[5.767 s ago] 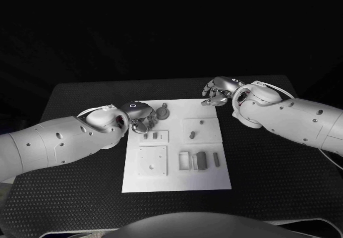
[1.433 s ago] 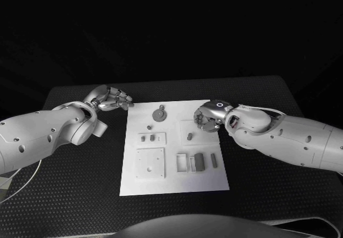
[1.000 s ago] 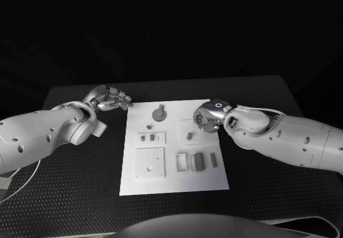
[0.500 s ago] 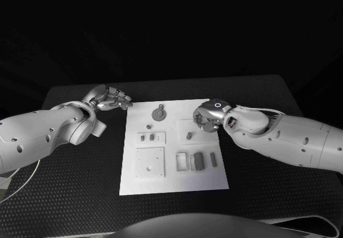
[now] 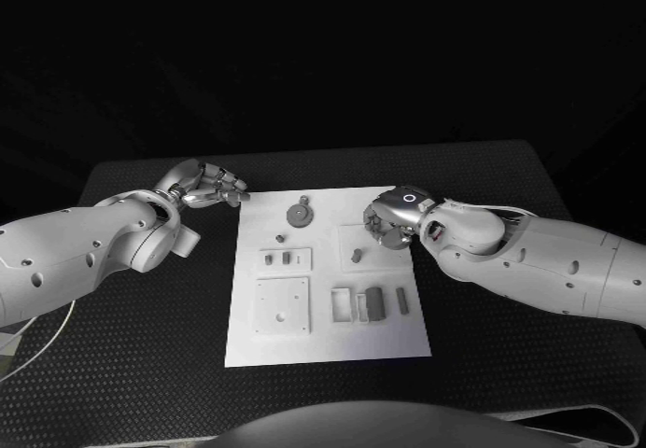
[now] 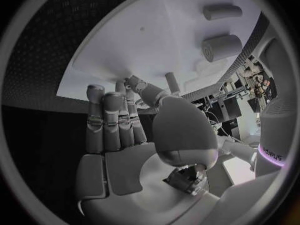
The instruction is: Assemble the parts on the task board
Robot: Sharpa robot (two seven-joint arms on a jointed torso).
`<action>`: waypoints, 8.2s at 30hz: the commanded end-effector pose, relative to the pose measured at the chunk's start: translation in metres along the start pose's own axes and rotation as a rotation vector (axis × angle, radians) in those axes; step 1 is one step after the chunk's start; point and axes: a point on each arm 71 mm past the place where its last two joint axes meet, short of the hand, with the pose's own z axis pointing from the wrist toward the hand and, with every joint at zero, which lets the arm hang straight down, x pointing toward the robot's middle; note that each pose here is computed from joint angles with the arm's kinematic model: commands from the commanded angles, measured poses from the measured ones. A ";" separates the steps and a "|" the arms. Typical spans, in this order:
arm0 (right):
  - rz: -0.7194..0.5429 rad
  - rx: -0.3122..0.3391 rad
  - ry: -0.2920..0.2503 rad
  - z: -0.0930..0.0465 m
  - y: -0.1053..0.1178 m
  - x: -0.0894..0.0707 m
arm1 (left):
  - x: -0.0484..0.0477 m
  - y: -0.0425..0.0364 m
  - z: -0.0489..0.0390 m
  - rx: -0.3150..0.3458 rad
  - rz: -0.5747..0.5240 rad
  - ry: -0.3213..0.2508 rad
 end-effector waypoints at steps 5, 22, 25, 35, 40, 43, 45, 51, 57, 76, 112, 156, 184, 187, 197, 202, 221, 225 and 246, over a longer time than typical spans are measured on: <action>-0.024 0.001 -0.002 -0.001 0.001 0.002 | 0.0005 -0.0010 0.0003 0.005 -0.006 0.008; -0.014 -0.008 -0.040 -0.002 0.004 -0.002 | -0.0012 0.0002 0.0006 0.003 -0.004 0.005; -0.013 -0.007 -0.045 -0.004 0.004 -0.002 | -0.0018 0.0007 0.0006 0.002 -0.003 0.004; -0.001 -0.009 -0.050 -0.007 0.005 -0.005 | -0.0025 0.0012 0.0009 0.001 -0.002 0.003; 0.013 -0.008 -0.046 -0.009 0.005 -0.007 | -0.0032 0.0017 0.0009 0.000 -0.002 0.002; 0.025 -0.004 -0.049 -0.012 0.005 -0.011 | -0.0038 0.0022 0.0008 -0.002 -0.001 0.000; 0.029 -0.006 -0.054 -0.014 0.005 -0.014 | -0.0043 0.0025 0.0007 -0.003 -0.001 -0.001; 0.032 -0.022 -0.079 -0.015 0.010 -0.027 | -0.0043 0.0025 0.0009 -0.002 -0.001 0.000; 0.047 -0.046 -0.093 -0.014 0.020 -0.037 | -0.0051 0.0035 0.0013 -0.010 0.006 -0.004; 0.102 -0.262 -0.102 0.014 0.109 -0.056 | -0.0017 0.0003 0.0054 0.007 0.007 -0.007; 0.150 -0.374 0.053 0.020 0.163 0.002 | -0.0050 -0.0051 0.0112 0.013 0.014 -0.014; 0.107 -0.357 0.102 0.025 0.157 0.017 | -0.0040 -0.0056 0.0113 0.013 0.011 -0.004; 0.122 -0.380 0.159 0.022 0.165 0.025 | -0.0068 -0.0063 0.0105 0.013 0.013 -0.010; 0.129 -0.366 0.150 0.023 0.162 0.025 | -0.0068 -0.0065 0.0106 0.012 0.013 -0.009; 0.156 -0.348 0.103 0.024 0.159 0.023 | -0.0071 -0.0063 0.0103 0.010 0.013 -0.010; 0.163 -0.341 0.092 0.023 0.157 0.022 | -0.0077 -0.0059 0.0101 0.009 0.014 -0.010; 0.172 -0.267 -0.056 -0.002 0.109 -0.028 | -0.0160 -0.0009 0.0074 0.003 0.019 -0.026; 0.141 -0.218 -0.082 -0.009 0.083 -0.049 | -0.0192 0.0011 0.0067 -0.001 0.021 -0.033; 0.047 -0.084 0.086 -0.008 0.032 -0.028 | -0.0171 0.0002 0.0094 0.003 0.022 -0.027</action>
